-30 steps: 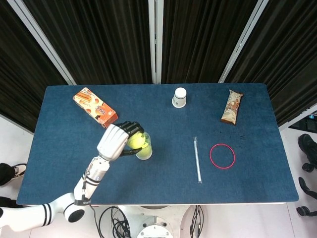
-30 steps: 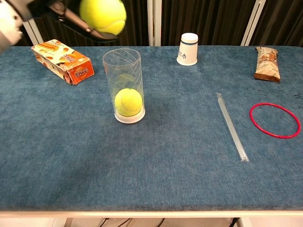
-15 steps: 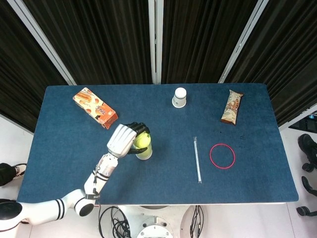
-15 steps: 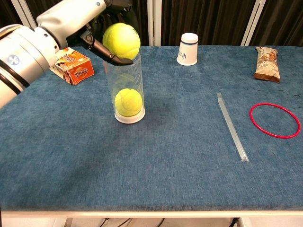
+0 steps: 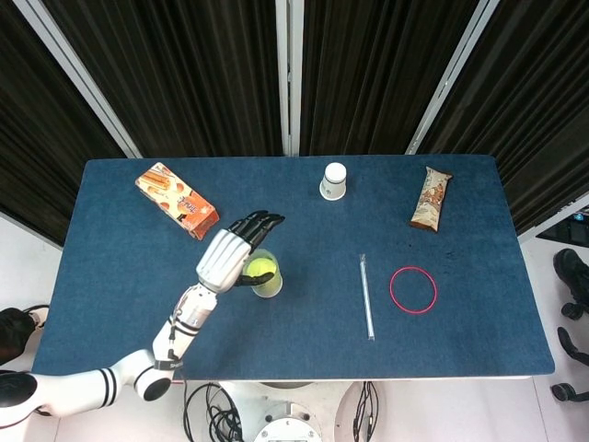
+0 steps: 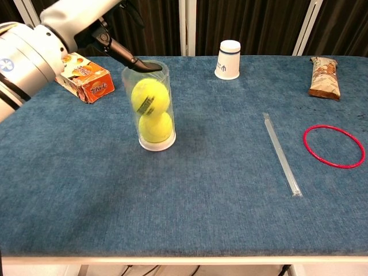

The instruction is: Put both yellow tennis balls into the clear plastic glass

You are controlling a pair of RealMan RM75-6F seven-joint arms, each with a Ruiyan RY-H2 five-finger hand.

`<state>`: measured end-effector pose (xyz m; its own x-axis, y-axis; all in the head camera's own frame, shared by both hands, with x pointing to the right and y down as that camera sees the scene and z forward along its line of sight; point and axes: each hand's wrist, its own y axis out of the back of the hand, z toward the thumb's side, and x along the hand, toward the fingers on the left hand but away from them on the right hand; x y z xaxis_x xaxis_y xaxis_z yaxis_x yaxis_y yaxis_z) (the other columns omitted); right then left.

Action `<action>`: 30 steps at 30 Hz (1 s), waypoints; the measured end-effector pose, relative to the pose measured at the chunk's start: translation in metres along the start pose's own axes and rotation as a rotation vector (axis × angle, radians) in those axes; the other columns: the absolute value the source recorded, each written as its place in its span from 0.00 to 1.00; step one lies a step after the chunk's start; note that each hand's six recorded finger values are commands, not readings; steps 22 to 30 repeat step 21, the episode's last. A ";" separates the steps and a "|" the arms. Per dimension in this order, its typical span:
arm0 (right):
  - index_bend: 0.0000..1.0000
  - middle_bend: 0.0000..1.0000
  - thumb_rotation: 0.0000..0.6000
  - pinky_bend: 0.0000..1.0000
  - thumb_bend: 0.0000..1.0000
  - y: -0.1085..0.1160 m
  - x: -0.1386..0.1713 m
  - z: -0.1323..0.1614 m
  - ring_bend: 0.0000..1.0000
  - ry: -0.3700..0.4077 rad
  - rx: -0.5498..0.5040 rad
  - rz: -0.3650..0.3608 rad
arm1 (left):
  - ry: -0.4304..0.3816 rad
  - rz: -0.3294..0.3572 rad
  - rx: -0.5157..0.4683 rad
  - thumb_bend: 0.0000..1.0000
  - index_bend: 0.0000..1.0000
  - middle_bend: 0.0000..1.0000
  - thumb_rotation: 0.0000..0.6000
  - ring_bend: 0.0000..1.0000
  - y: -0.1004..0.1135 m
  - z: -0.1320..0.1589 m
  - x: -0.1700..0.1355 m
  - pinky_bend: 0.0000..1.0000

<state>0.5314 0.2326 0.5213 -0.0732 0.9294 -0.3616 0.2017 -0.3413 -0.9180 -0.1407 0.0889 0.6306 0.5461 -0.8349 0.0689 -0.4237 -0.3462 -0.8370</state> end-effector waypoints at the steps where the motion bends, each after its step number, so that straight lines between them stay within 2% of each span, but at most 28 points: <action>1: 0.00 0.00 1.00 0.00 0.31 0.000 0.000 0.000 0.00 0.001 0.000 0.000 | -0.001 0.004 0.003 0.11 0.11 0.14 1.00 0.11 0.003 0.000 -0.002 0.33; 5: 0.00 0.00 1.00 0.00 0.31 0.000 0.001 0.003 0.00 0.005 -0.002 0.001 | 0.009 0.018 0.058 0.10 0.12 0.14 1.00 0.11 0.020 -0.004 -0.017 0.31; 8: 0.00 0.00 1.00 0.00 0.31 -0.001 0.002 0.004 0.00 0.006 0.002 0.003 | 0.046 0.030 0.155 0.08 0.13 0.15 1.00 0.07 0.038 -0.017 -0.042 0.25; 11: 0.00 0.00 1.00 0.00 0.31 -0.006 0.001 0.007 0.00 0.014 0.003 0.009 | 0.122 0.029 0.242 0.06 0.12 0.11 1.00 0.01 0.052 -0.041 -0.081 0.17; 15: 0.00 0.00 1.00 0.00 0.31 -0.015 0.000 0.015 0.00 0.038 0.014 0.027 | 0.270 -0.020 0.344 0.06 0.07 0.05 1.00 0.00 0.065 -0.080 -0.148 0.11; 18: 0.00 0.00 1.00 0.00 0.31 -0.020 -0.002 0.023 0.00 0.061 0.022 0.033 | 0.375 -0.064 0.389 0.06 0.02 0.00 1.00 0.00 0.071 -0.101 -0.195 0.09; 21: 0.00 0.00 1.00 0.00 0.31 -0.024 -0.003 0.031 0.00 0.083 0.030 0.035 | 0.460 -0.110 0.411 0.06 0.01 0.00 1.00 0.00 0.076 -0.115 -0.233 0.07; 30: 0.00 0.00 1.00 0.00 0.31 -0.024 -0.003 0.031 0.00 0.083 0.030 0.035 | 0.460 -0.110 0.411 0.06 0.01 0.00 1.00 0.00 0.076 -0.115 -0.233 0.07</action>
